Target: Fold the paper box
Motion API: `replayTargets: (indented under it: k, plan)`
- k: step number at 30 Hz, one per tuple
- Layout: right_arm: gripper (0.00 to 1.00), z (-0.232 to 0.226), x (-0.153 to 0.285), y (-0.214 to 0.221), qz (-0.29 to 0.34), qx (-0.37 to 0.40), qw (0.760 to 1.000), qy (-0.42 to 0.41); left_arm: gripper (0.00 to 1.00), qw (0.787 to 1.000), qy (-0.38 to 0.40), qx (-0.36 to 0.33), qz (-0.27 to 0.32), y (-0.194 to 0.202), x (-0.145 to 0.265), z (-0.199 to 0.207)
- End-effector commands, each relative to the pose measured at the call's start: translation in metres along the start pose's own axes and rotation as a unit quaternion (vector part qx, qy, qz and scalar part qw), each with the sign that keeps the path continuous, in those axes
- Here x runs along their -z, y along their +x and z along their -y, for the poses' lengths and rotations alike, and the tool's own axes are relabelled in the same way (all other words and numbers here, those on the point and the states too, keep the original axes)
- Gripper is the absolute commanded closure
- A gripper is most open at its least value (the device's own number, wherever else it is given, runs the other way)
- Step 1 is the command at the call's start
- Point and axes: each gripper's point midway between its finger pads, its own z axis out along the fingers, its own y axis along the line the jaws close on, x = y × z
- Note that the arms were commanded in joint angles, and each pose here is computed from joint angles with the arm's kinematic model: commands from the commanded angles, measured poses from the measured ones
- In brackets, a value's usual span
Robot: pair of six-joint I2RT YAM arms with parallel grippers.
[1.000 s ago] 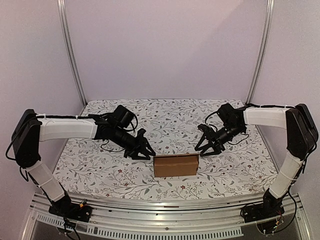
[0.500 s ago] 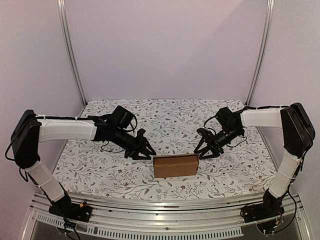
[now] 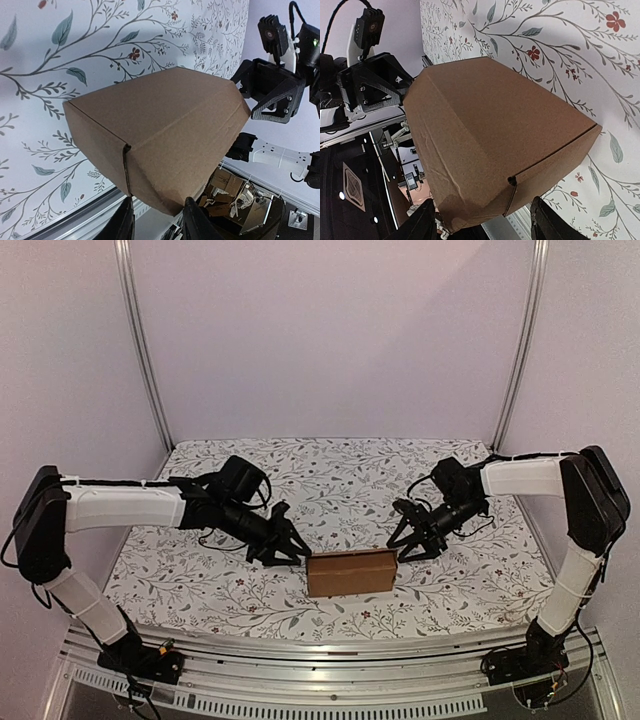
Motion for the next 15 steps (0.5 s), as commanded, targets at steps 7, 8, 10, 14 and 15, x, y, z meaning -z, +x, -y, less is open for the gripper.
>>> replayTargets:
  k: [7, 8, 10, 14, 15]
  plan:
    - [0.47, 0.005, -0.004, 0.011, -0.01, 0.002, 1.0, 0.003, 0.66, 1.0, 0.006, -0.01, -0.015, 0.011, -0.011, 0.002]
    - [0.49, 0.007, -0.005, 0.011, -0.011, 0.001, 1.0, 0.004, 0.68, 1.0, 0.005, -0.01, -0.014, 0.011, -0.012, 0.0]
    - [0.53, 0.009, -0.006, 0.012, -0.012, 0.001, 1.0, 0.006, 0.7, 1.0, 0.003, -0.009, -0.013, 0.01, -0.014, -0.002]
    - [0.56, 0.015, -0.008, 0.013, -0.013, 0.001, 1.0, 0.01, 0.73, 1.0, -0.002, -0.007, -0.015, 0.013, -0.02, -0.01]
    - [0.56, 0.016, -0.009, 0.012, -0.013, 0.0, 1.0, 0.011, 0.74, 1.0, -0.004, -0.006, -0.016, 0.013, -0.021, -0.012]
